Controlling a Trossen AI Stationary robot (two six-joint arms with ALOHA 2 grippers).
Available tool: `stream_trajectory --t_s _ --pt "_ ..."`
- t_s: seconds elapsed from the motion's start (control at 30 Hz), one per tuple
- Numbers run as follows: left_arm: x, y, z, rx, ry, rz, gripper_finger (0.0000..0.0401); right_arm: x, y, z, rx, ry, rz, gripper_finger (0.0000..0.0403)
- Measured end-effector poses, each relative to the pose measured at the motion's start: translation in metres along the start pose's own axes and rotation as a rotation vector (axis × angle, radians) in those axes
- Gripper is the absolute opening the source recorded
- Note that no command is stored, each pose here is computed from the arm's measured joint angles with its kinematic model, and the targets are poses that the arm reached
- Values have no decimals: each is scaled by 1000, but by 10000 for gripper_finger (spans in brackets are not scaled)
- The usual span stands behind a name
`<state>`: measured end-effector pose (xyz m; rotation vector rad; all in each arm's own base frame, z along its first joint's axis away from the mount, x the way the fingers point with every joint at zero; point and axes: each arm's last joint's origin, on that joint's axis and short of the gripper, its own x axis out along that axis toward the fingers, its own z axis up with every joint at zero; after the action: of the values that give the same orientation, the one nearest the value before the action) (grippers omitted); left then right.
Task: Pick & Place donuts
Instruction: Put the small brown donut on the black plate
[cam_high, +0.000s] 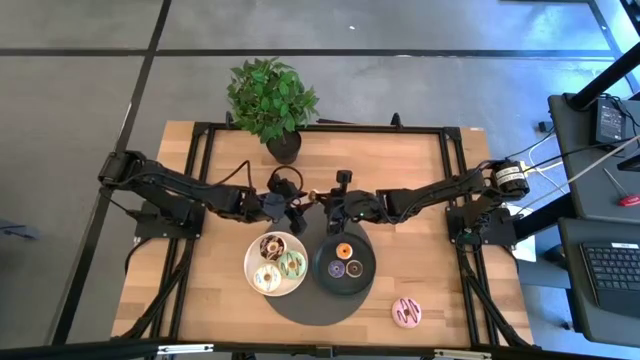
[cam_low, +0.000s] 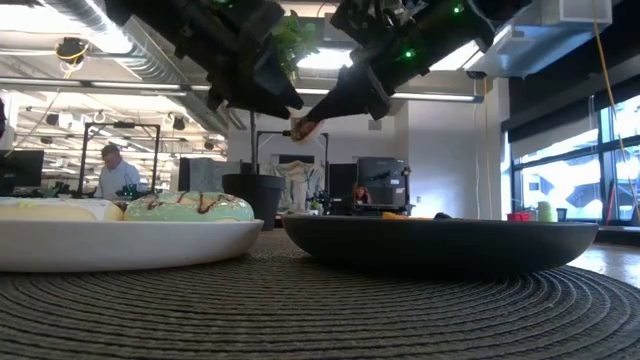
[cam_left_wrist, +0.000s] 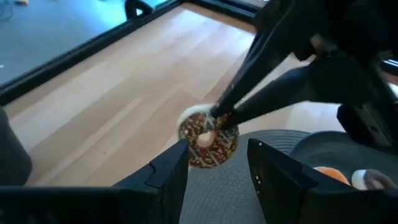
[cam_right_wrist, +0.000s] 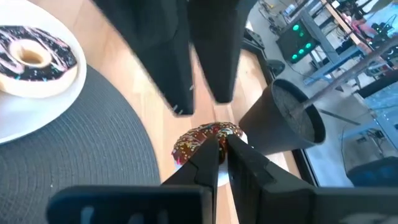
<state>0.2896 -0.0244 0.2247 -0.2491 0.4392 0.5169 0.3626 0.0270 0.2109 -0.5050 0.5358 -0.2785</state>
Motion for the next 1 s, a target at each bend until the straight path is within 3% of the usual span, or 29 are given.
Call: stream_trajectory --t_s 0.17,0.4,0.7,0.83,1.0 --pt "-5 -4 -1 25 -1 -15 159 -1 2 -4 27 45 29 32" --pt "-8 -5 -3 79 6 -10 160 -22 12 -6 123 109 299 32" --pt "-9 -4 -4 90 21 -2 156 -67 42 4 126 152 422 32" --pt "-9 -4 -4 88 22 -2 156 -86 53 -5 141 148 400 32" --pt "-9 -4 -4 64 23 -7 159 -109 60 -23 234 10 427 32"
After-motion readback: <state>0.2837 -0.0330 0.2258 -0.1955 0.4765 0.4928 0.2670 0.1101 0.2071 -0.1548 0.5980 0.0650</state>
